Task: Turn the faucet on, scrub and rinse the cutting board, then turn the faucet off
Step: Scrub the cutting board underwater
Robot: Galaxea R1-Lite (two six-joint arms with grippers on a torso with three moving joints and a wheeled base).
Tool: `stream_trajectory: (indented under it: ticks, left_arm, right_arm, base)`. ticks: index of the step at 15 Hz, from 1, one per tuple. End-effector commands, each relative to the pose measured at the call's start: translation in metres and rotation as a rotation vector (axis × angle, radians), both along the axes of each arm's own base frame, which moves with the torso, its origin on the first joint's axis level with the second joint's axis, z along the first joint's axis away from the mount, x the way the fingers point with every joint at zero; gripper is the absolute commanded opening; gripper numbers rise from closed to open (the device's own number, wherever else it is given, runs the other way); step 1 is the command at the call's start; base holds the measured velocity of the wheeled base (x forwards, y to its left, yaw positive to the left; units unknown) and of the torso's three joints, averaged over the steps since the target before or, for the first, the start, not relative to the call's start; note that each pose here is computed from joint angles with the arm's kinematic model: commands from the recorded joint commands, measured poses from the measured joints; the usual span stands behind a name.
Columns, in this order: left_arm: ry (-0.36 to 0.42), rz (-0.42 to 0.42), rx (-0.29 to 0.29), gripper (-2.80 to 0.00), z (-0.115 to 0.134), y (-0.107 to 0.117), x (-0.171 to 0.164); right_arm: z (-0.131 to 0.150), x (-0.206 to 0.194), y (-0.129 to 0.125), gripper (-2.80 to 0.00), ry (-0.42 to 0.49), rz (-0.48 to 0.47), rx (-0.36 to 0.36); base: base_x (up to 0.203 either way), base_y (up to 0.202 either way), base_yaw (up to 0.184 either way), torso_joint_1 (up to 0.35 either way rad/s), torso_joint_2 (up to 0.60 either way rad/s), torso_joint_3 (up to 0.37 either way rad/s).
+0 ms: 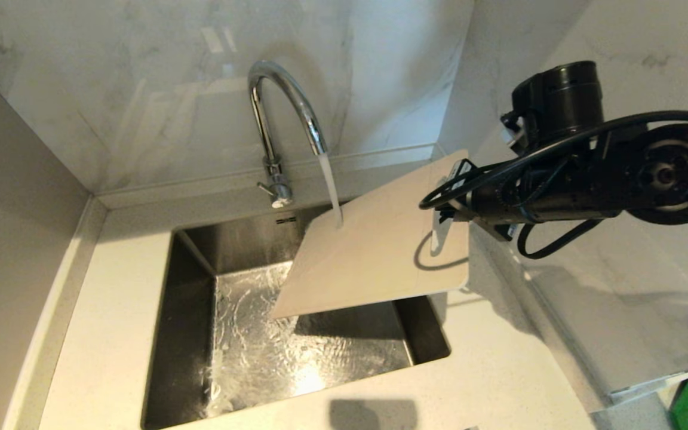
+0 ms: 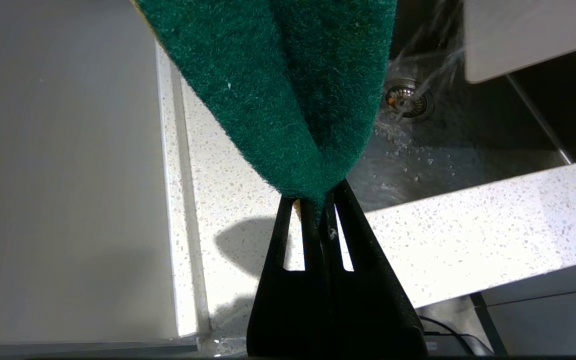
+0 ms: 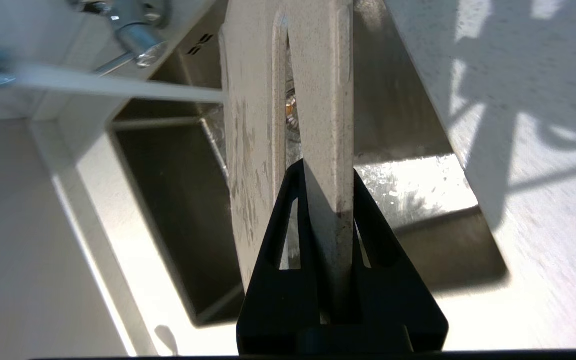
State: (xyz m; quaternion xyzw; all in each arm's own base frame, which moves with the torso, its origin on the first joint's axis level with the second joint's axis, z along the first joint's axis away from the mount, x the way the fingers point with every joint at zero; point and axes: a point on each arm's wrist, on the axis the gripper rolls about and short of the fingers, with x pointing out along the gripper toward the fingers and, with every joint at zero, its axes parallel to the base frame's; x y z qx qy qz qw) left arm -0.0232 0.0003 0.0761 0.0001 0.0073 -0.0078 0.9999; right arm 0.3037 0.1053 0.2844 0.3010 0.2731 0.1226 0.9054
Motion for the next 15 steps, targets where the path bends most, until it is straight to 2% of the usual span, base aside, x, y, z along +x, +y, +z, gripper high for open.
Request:
stream_trajectory:
  ticks: [1, 4, 9, 15]
  left_arm:
    - [0.002, 0.0, 0.0, -2.8, 0.0, 0.0, 0.0]
    - [0.002, 0.0, 0.002, -2.8, 0.0, 0.0, 0.0]
    - [0.009, 0.002, 0.0, -2.8, 0.0, 0.0, 0.0]
    - [0.027, 0.002, 0.0, -2.8, 0.0, 0.0, 0.0]
  right_arm:
    - [0.039, -0.046, -0.015, -2.8, -0.074, 0.0, 0.026]
    - [0.067, -0.098, -0.033, -2.8, -0.11, 0.003, 0.03]
    - [0.094, -0.163, -0.055, -2.8, -0.155, 0.003, 0.041]
    - [0.1, -0.223, -0.075, -2.8, -0.13, 0.002, 0.032]
  base:
    - [0.0, 0.0, 0.0, 0.0, 0.0, 0.0]
    - [0.0, 0.0, 0.0, 0.0, 0.0, 0.0]
    - [0.0, 0.0, 0.0, 0.0, 0.0, 0.0]
    - [0.0, 0.0, 0.0, 0.0, 0.0, 0.0]
